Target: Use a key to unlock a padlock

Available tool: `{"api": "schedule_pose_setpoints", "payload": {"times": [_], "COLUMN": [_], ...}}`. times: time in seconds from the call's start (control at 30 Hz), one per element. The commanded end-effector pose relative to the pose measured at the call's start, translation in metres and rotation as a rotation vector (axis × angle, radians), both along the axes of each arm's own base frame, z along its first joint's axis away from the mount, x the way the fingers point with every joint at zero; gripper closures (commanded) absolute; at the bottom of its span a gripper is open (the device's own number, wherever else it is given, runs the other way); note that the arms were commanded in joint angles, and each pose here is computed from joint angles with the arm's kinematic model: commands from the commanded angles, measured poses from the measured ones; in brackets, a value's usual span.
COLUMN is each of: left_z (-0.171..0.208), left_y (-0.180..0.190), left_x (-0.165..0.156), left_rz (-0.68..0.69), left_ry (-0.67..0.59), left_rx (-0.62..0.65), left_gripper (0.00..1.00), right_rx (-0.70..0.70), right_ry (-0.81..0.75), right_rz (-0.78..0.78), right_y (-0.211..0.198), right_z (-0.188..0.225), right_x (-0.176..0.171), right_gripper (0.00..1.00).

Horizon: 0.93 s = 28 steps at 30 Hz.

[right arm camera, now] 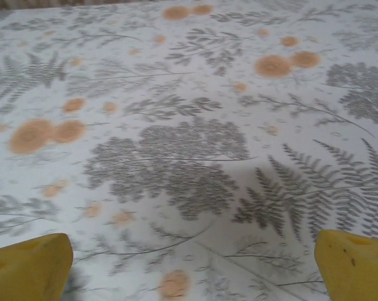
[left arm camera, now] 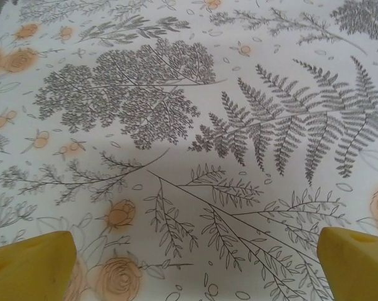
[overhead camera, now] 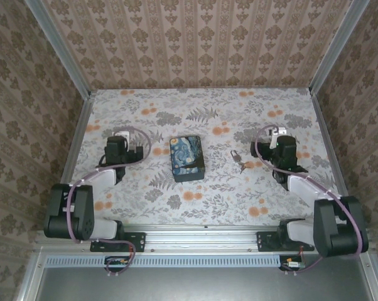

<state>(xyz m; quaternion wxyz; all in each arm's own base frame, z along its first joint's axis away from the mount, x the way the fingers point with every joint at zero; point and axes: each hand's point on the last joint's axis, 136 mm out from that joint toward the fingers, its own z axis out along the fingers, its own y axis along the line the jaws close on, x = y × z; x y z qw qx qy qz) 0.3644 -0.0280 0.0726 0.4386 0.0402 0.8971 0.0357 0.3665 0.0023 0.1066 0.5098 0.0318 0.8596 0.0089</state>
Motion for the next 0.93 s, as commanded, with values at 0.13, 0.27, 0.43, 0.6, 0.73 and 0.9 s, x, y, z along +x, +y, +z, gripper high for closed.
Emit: {"api": "schedule_pose_setpoints", "payload": {"times": [0.13, 0.27, 0.43, 0.6, 0.73, 0.9], "left_z": [0.042, 0.026, 0.024, 0.023, 0.022, 0.021], "left_y": [-0.008, 0.015, 0.025, 0.029, 0.025, 0.021], "left_x": [0.023, 0.024, 0.033, 0.033, 0.035, 0.035], "left_rz": [-0.137, -0.035, 0.013, 0.032, 0.005, -0.039], "left_ry": [-0.303, -0.348, -0.326, -0.319, -0.306, -0.302], "left_rx": [0.069, 0.042, 0.038, 0.033, 0.015, -0.012], "left_gripper": [0.0, 0.0, 0.0, 0.0, 0.0, 0.0], "right_rx": [-0.007, -0.009, -0.047, -0.049, -0.05, -0.048], "right_ry": [-0.14, -0.151, -0.146, -0.148, -0.146, -0.146], "right_rz": [0.023, 0.024, -0.021, -0.022, -0.022, -0.02], "right_y": [-0.005, -0.005, -0.008, -0.008, -0.008, -0.007], "right_z": [-0.01, -0.009, -0.01, -0.009, -0.009, -0.009], "right_x": [0.032, 0.034, 0.034, 0.033, 0.033, 0.033], "right_gripper": [0.0, 0.0, 0.0, 0.0, 0.0, 0.0]}}
